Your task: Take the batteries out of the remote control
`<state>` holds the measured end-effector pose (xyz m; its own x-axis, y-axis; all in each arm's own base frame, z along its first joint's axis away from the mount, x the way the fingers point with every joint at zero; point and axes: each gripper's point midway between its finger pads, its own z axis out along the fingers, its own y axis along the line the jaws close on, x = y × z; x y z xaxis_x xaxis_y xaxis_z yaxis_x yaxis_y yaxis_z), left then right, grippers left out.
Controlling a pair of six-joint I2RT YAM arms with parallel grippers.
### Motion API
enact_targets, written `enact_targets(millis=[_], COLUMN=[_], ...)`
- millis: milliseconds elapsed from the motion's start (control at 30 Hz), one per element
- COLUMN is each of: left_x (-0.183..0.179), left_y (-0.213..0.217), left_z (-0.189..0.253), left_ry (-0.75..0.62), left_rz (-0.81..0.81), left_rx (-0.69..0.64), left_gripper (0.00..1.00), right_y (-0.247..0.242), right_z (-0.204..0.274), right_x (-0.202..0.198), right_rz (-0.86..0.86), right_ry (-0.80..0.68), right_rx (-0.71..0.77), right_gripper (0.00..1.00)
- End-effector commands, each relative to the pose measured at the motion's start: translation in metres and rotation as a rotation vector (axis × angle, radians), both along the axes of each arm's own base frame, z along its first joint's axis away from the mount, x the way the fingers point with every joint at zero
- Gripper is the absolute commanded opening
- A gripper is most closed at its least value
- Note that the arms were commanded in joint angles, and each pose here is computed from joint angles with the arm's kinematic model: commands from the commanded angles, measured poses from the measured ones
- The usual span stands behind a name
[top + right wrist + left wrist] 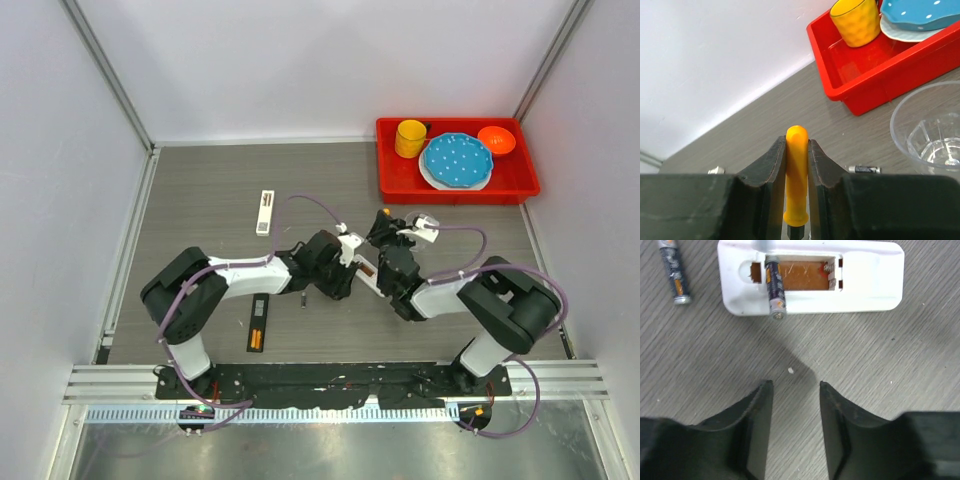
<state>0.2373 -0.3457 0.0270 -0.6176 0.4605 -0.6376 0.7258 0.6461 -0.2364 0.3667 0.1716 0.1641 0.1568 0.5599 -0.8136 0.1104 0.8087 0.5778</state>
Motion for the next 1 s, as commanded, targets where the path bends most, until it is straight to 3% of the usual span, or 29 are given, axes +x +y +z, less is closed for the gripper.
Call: enact_targets(millis=[0, 233, 567, 867, 933, 967], left_x=[0.009, 0.005, -0.021, -0.004, -0.004, -0.004], left_y=[0.000, 0.004, -0.034, -0.059, -0.065, -0.067], left_z=[0.040, 0.098, 0.181, 0.188, 0.183, 0.184], left_ry=[-0.046, -0.124, -0.025, 0.034, 0.066, 0.071], left_rz=[0.025, -0.012, -0.204, -0.193, -0.200, -0.205], left_rx=[-0.155, -0.343, -0.669, -0.721, -0.736, -0.747], left_gripper=[0.52, 0.73, 0.77, 0.67, 0.58, 0.45], right_y=[-0.002, -0.001, 0.031, 0.037, 0.037, 0.038], right_z=[0.011, 0.018, 0.055, 0.073, 0.075, 0.075], right_x=[-0.015, -0.040, -0.079, -0.098, -0.099, -0.099], right_rz=[0.071, 0.240, 0.573, 0.657, 0.662, 0.666], right_ry=[-0.010, 0.059, 0.040, -0.036, -0.041, -0.042], right_rx=[0.041, 0.017, 0.003, 0.120, 0.143, 0.147], right_gripper=[0.01, 0.01, 0.01, 0.01, 0.01, 0.01])
